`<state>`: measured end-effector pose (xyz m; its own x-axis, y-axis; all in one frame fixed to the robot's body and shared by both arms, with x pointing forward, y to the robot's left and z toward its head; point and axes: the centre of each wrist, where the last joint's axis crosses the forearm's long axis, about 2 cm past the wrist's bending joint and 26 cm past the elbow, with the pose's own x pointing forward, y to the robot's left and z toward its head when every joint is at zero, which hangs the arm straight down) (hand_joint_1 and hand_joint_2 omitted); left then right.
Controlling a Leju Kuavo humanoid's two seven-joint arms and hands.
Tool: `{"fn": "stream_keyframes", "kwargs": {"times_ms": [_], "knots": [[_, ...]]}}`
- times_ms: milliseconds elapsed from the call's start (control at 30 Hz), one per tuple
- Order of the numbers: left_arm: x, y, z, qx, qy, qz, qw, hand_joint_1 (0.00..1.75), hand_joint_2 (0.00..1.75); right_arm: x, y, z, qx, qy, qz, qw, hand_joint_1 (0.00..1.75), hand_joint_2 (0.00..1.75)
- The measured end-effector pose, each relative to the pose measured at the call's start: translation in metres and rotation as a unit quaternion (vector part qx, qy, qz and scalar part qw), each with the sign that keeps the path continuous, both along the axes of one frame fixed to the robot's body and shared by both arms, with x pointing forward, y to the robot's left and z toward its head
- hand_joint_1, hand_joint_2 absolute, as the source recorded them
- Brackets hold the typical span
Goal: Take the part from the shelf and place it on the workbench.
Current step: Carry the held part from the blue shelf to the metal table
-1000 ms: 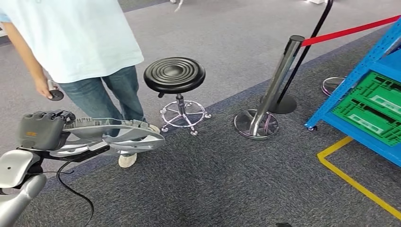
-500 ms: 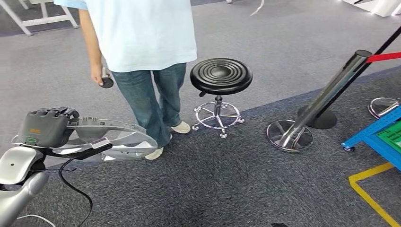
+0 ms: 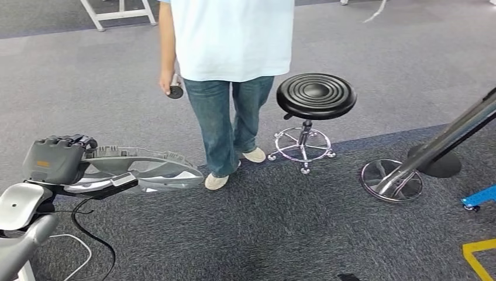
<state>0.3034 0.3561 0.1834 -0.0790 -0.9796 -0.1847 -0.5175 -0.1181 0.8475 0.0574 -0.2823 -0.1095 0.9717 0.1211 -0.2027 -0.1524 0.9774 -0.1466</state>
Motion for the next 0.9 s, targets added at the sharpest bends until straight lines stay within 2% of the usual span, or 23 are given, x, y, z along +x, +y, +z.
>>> {"fn": "stream_keyframes", "kwargs": {"times_ms": [533,767,900], "knots": [[0.002,-0.002,0.001,0.0,-0.002,-0.004,1.0,1.75,1.75,0.0,-0.001,0.0,-0.001,-0.005,0.002,1.0,0.0,0.0],[0.003,-0.004,0.001,0.006,0.006,-0.039,0.999,1.75,1.75,0.005,-0.001,0.001,-0.005,-0.015,0.002,1.0,0.0,0.0],[0.011,-0.007,0.009,0.01,-0.001,-0.051,0.999,1.75,1.75,0.005,0.001,0.001,0.0,-0.015,0.003,1.0,0.0,0.0]]}}
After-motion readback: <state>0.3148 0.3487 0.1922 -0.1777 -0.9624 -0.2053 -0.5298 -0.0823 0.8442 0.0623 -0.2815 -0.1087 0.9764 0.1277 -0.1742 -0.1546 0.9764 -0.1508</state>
